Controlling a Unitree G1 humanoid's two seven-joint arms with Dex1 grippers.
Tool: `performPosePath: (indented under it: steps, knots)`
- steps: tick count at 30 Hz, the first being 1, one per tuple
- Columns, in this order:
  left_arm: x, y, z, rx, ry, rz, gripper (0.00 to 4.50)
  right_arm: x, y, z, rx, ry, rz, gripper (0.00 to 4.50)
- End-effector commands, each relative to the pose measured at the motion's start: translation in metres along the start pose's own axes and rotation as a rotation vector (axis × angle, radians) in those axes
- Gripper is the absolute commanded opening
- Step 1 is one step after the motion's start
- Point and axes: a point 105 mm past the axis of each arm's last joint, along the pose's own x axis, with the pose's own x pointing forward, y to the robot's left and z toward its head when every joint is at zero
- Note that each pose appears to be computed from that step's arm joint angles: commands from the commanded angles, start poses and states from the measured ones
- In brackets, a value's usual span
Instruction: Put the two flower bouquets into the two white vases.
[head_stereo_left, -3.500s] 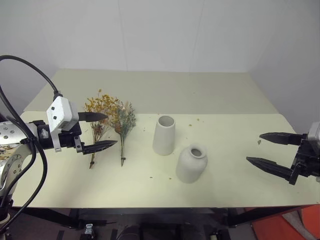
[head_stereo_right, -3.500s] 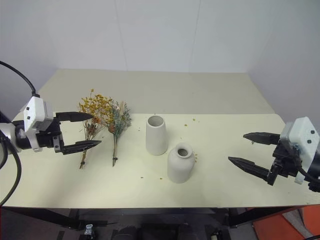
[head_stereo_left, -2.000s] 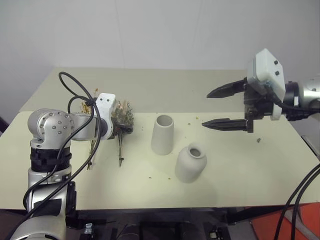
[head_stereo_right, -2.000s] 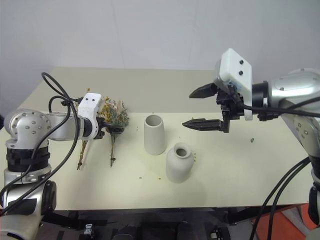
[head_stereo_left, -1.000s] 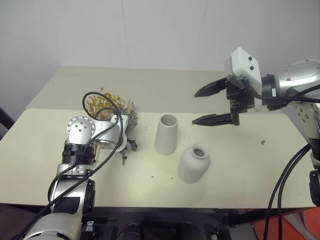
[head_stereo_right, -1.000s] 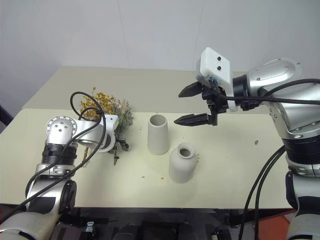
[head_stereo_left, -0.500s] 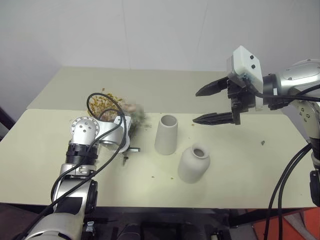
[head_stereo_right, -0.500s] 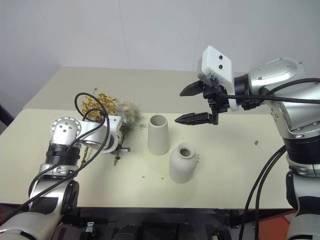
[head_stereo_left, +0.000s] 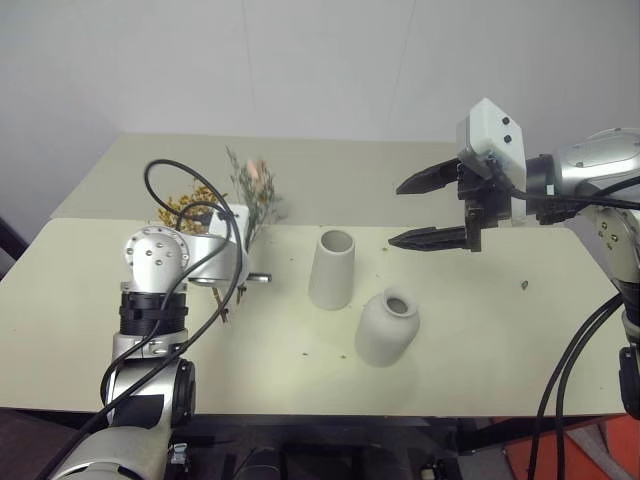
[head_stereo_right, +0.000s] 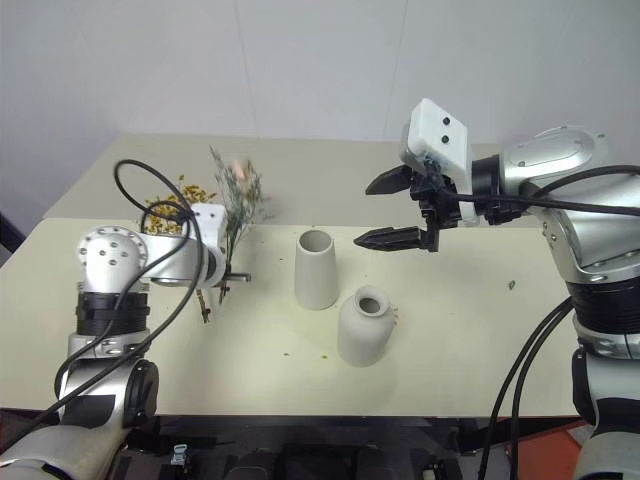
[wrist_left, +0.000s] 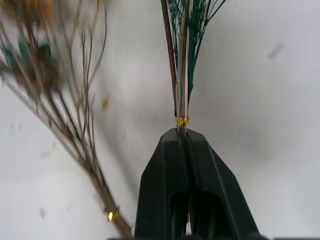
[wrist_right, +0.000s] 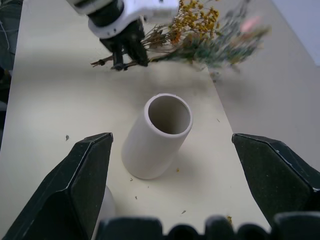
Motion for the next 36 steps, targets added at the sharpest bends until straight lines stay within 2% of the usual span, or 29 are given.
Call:
performPosePath:
  steps: [1, 6, 11, 15, 17, 19, 22, 28, 32, 36]
  knots:
    - [-0.017, 0.0, 0.024, 0.011, -0.141, -0.04, 0.02, -0.011, -0.005, 0.011, -0.029, -0.033, -0.06, 4.5]
    - [-0.032, 0.0, 0.047, 0.016, -0.274, -0.105, 0.02, -0.014, -0.005, 0.01, -0.018, -0.034, -0.087, 4.5]
    - [-0.052, -0.008, 0.076, 0.045, -0.519, -0.172, 0.02, -0.016, -0.003, 0.007, -0.001, -0.035, -0.12, 4.5]
    - [-0.067, -0.018, 0.092, 0.048, -0.64, -0.271, 0.02, -0.019, -0.002, 0.007, 0.016, -0.04, -0.153, 4.5]
    - [-0.083, -0.028, 0.102, 0.056, -0.73, -0.361, 0.02, -0.022, -0.001, 0.005, 0.024, -0.036, -0.174, 4.5]
    - [-0.099, -0.038, 0.108, 0.005, -0.778, -0.537, 0.02, -0.025, -0.001, 0.004, 0.032, -0.032, -0.196, 4.5]
    - [-0.128, -0.044, 0.11, -0.013, -0.935, -0.761, 0.02, -0.034, 0.002, 0.002, 0.043, -0.026, -0.228, 4.5]
    - [-0.147, -0.056, 0.099, 0.029, -0.987, -1.05, 0.02, -0.059, 0.031, -0.006, 0.033, 0.009, -0.175, 4.5]
    - [-0.152, -0.068, 0.088, 0.074, -0.972, -1.195, 0.02, -0.068, 0.046, -0.012, 0.05, 0.037, -0.162, 4.5]
    - [-0.15, -0.081, 0.076, 0.05, -0.924, -1.353, 0.02, -0.077, 0.057, -0.017, 0.072, 0.06, -0.175, 4.5]
